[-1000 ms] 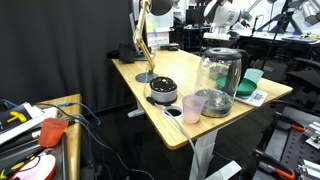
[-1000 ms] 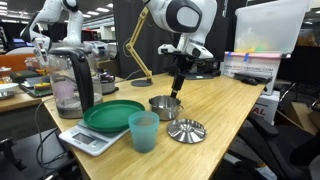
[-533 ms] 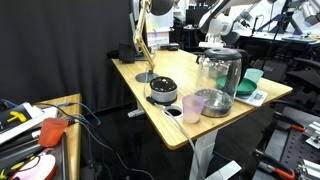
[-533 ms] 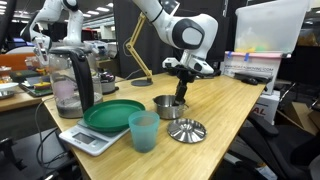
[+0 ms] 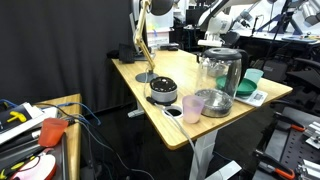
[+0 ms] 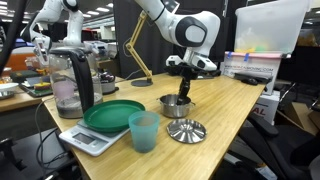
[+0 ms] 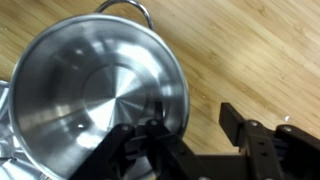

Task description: Move the silver pot to the left

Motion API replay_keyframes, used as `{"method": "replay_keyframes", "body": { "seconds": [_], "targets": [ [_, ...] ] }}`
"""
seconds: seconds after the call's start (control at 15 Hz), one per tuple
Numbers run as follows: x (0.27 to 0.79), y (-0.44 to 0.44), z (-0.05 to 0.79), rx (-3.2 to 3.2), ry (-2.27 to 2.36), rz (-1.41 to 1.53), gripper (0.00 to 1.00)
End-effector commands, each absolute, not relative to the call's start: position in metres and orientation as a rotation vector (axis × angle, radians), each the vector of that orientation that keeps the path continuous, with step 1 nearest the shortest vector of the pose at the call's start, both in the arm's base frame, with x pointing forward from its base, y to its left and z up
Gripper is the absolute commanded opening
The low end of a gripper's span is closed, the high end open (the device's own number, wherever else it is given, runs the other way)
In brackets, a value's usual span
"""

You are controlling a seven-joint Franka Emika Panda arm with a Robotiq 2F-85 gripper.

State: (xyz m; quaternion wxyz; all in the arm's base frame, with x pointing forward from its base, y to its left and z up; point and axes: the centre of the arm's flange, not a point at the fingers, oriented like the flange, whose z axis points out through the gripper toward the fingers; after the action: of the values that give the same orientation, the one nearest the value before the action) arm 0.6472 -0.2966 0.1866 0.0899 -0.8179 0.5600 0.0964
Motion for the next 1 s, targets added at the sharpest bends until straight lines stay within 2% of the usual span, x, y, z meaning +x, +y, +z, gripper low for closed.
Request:
{"method": "replay_keyframes", "body": {
  "seconds": [0.0, 0.27, 0.33, 0.93],
  "targets": [
    [0.651, -0.304, 0.196, -2.380, 1.660, 0.291, 0.31],
    [0.648, -0.318, 0.202, -2.358, 1.666, 0.277, 0.04],
    [0.646, -0.322, 0.204, -2.350, 1.667, 0.274, 0.01],
    [0.640, -0.317, 0.232, -2.360, 1.633, 0.236, 0.02]
  ]
}}
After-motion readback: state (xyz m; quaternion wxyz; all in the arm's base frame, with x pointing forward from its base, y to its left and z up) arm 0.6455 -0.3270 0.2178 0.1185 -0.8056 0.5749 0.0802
